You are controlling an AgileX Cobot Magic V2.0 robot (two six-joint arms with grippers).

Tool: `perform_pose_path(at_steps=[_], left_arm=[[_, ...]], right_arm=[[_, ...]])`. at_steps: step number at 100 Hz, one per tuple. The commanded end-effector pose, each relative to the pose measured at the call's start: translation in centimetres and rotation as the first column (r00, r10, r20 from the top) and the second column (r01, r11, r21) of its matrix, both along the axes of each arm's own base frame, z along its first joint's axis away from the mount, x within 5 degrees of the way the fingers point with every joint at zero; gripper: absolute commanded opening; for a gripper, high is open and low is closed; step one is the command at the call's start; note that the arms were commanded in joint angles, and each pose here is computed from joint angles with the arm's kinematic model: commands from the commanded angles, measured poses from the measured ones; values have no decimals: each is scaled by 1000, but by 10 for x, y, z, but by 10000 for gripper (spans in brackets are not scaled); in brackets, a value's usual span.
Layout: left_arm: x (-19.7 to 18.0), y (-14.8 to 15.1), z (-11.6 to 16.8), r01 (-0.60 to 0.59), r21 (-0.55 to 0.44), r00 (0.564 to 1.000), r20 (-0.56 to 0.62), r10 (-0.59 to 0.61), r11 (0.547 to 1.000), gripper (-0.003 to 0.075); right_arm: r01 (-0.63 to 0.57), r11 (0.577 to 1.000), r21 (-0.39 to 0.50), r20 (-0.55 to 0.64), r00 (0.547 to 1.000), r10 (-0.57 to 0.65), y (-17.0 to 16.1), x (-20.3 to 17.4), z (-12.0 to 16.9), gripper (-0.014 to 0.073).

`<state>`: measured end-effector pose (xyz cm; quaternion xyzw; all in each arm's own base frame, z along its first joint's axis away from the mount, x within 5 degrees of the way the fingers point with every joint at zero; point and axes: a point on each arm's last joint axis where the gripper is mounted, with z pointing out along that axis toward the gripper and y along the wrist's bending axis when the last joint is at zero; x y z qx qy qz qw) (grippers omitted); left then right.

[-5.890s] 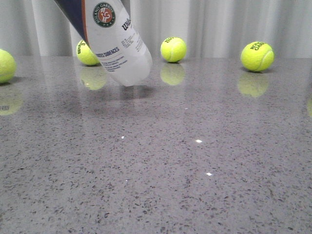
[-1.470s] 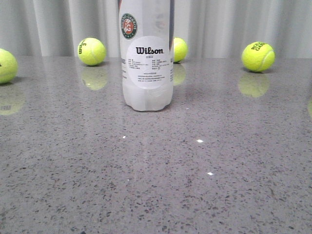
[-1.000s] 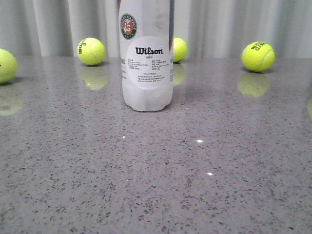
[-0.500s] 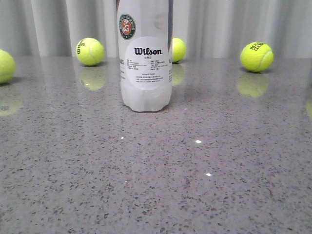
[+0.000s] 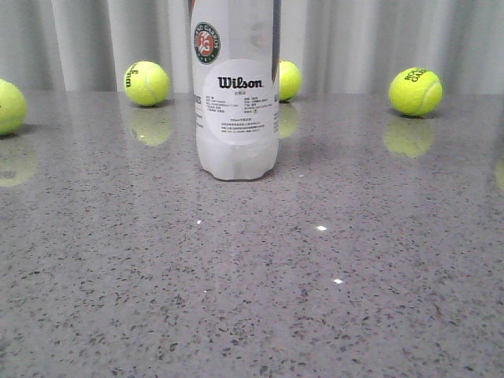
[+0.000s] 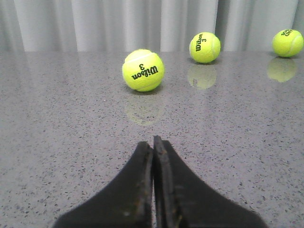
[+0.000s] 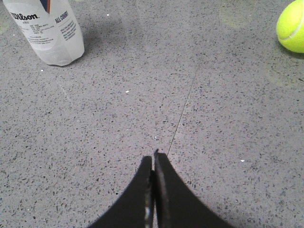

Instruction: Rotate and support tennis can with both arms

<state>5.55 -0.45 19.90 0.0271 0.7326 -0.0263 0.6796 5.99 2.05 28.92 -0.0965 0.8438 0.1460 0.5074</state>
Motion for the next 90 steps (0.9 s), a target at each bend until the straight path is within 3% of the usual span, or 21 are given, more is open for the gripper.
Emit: perform_pose_path(at_steps=[1,50,72,90], left_arm=[[-1,0,-7,-6,-12,998,63,7,1000,-20],[-1,0,-7,-6,-12,998,63,7,1000,-20],[-1,0,-7,-6,-12,998,63,7,1000,-20],[-1,0,-7,-6,-12,998,63,7,1000,-21]], right_arm=[[-8,1000,18,85,996,7,1,3,14,-56],[7,1000,-30,140,990,-3,0,7,9,-56],[59,998,13,213,975,-61,3,18,-29,-56],[134,991,8,398,909,-126,-5,11,-60,-56]])
